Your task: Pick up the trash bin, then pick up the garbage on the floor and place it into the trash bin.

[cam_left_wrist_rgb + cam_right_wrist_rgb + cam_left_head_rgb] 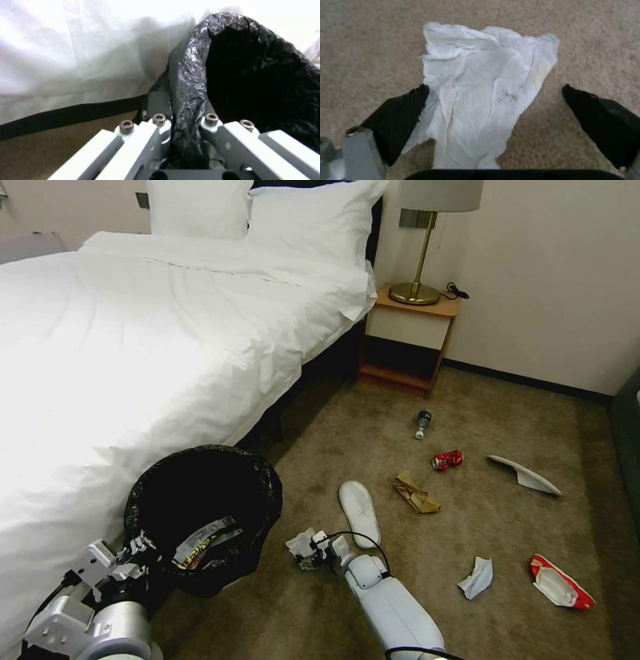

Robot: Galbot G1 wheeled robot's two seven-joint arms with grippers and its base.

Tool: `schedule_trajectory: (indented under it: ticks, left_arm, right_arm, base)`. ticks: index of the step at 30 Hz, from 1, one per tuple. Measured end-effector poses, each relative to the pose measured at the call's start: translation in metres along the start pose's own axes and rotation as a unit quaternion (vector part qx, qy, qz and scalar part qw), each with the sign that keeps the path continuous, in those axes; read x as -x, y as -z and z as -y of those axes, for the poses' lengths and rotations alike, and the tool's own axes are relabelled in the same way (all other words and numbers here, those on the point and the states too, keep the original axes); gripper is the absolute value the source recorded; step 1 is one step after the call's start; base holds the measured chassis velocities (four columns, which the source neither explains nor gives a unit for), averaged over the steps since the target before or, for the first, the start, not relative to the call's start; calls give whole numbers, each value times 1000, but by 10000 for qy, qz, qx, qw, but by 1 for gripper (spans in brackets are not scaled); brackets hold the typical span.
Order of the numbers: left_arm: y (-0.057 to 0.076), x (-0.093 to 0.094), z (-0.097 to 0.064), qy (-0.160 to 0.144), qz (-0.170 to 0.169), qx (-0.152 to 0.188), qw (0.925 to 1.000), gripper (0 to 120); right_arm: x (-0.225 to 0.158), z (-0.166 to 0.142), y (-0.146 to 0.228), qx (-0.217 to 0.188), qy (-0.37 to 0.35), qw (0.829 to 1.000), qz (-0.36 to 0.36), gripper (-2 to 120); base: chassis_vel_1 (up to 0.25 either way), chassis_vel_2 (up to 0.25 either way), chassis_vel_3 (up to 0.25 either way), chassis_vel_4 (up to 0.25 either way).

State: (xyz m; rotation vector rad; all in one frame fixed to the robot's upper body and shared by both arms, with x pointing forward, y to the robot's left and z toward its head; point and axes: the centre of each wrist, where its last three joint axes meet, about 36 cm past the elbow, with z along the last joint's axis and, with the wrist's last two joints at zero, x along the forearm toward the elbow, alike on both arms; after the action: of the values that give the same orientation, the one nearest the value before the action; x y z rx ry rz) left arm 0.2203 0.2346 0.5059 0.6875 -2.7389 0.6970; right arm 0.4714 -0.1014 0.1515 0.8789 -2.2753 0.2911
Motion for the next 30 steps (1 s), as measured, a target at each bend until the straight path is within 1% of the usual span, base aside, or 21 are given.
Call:
schedule_trajectory:
  ticks: [2,3,4,6,7,9,10,11,13,14,16,17,18,19,20,22,23,25,26,27,30]
  left_arm:
    - [0,0,0,-1,0,0,10000,4]
    - [0,0,0,-1,0,-1,10000,4]
    - [0,0,0,-1,0,-1,10000,4]
    - [0,0,0,-2,0,-2,10000,4]
    - [0,0,0,-2,0,-2,10000,4]
    - [0,0,0,-6,2,-4,10000,4]
    - [0,0,0,-8,5,-7,10000,4]
    - [0,0,0,-8,5,-7,10000,4]
    - [0,0,0,-9,6,-12,10000,4]
    - [0,0,0,-9,6,-12,10000,4]
    - [0,0,0,-11,9,-17,10000,4]
    - [0,0,0,-11,10,-17,10000,4]
    - [0,0,0,-11,10,-17,10000,4]
    - [0,0,0,-8,11,-15,10000,4]
    - [0,0,0,-8,11,-15,10000,4]
    - [0,0,0,-2,11,-11,10000,4]
    - [0,0,0,-2,11,-11,10000,4]
    - [0,0,-1,3,6,-6,10000,4]
    - [0,0,-1,3,6,-6,10000,4]
    - [0,0,-1,5,5,-4,10000,4]
    - [0,0,-1,7,2,-1,10000,4]
  right_arm:
    - [0,0,0,-9,12,10000,7,96]
    - [0,1,1,-18,24,10000,20,90]
    - [0,1,1,-18,24,10000,20,90]
    - [0,1,1,-21,30,10000,35,79]
    - [0,1,1,-21,30,10000,35,79]
    - [0,2,1,-22,32,10000,65,70]
    - [0,2,2,-13,34,9999,94,64]
    - [0,2,2,-13,34,9999,94,64]
    - [0,3,2,-5,33,9999,119,56]
    - [0,3,2,-5,33,9999,119,56]
    - [0,4,4,-8,29,9999,151,42]
    - [0,4,4,-8,29,9999,163,39]
    - [0,4,4,-8,29,9999,163,39]
    - [0,4,4,-7,31,9998,173,33]
    - [0,4,4,-7,31,9998,173,33]
    - [0,4,3,-3,28,9999,169,21]
    - [0,4,3,-3,28,9999,169,21]
    - [0,5,3,-2,25,9999,159,10]
    - [0,5,3,-2,25,9999,159,10]
    - [0,5,2,0,23,9999,158,3]
    - [0,4,2,5,24,9998,172,0]
  base:
    - [0,0,0,0]
    - [0,0,0,0]
    - [0,0,0,0]
    - [0,0,0,0]
    - [0,0,0,0]
    - [0,0,0,0]
    - [0,0,0,0]
    - [0,0,0,0]
    - [0,0,0,0]
    - [0,0,0,0]
    - [0,0,0,0]
    - [0,0,0,0]
    - [0,0,0,0]
    - [0,0,0,0]
    - [0,0,0,0]
    - [0,0,0,0]
    - [0,0,0,0]
    - [0,0,0,0]
    - [0,0,0,0]
    - [0,0,0,0]
    - [0,0,0,0]
